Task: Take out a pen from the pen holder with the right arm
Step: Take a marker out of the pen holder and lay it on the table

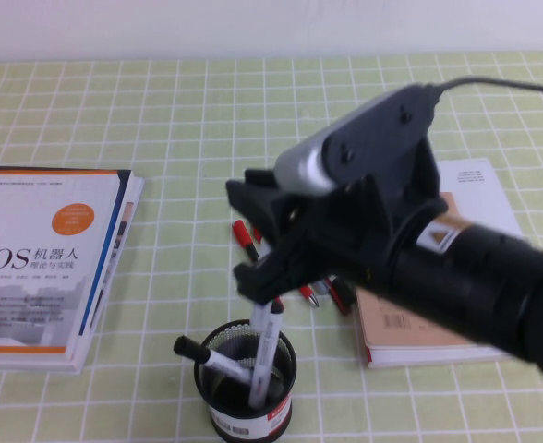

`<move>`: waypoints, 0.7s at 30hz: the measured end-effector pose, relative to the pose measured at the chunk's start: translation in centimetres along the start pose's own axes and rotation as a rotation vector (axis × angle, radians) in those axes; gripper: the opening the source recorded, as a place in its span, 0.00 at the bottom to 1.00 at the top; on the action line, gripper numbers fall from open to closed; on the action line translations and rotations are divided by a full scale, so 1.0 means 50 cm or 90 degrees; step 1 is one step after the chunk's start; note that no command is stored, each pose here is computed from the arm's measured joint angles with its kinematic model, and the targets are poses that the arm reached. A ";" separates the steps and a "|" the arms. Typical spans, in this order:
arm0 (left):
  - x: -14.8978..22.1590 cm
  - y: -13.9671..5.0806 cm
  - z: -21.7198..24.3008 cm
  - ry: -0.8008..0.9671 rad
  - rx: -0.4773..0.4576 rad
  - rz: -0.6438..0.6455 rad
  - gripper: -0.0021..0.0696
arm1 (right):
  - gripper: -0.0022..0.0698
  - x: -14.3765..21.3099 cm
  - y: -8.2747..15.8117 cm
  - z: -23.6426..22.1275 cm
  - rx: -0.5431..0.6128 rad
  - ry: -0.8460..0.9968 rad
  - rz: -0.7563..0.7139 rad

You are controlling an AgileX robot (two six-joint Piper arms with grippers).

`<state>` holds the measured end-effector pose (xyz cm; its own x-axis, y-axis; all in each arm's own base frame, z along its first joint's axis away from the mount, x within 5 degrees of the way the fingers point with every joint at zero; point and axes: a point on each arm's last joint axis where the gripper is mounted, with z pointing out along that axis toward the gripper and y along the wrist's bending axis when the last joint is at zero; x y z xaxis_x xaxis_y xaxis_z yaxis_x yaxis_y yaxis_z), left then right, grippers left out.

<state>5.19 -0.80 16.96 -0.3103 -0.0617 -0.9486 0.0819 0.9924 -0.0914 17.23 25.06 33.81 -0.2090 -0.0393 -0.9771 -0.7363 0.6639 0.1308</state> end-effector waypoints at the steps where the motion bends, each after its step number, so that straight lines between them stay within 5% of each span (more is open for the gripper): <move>1: 0.000 0.000 0.000 0.000 0.000 0.000 0.02 | 0.10 -0.008 -0.008 0.000 0.002 0.000 -0.006; 9: 0.000 0.000 0.000 0.000 0.000 0.000 0.02 | 0.10 -0.058 -0.088 0.006 0.014 0.056 -0.004; 21: 0.000 0.000 0.000 0.000 0.000 0.000 0.02 | 0.10 -0.016 -0.188 0.115 0.078 0.369 0.034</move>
<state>5.19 -0.80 16.96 -0.3103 -0.0617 -0.9486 0.0819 0.9924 -0.0914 28.00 23.16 32.42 -0.5861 -0.3818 -0.7147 -0.6430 0.7558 0.1236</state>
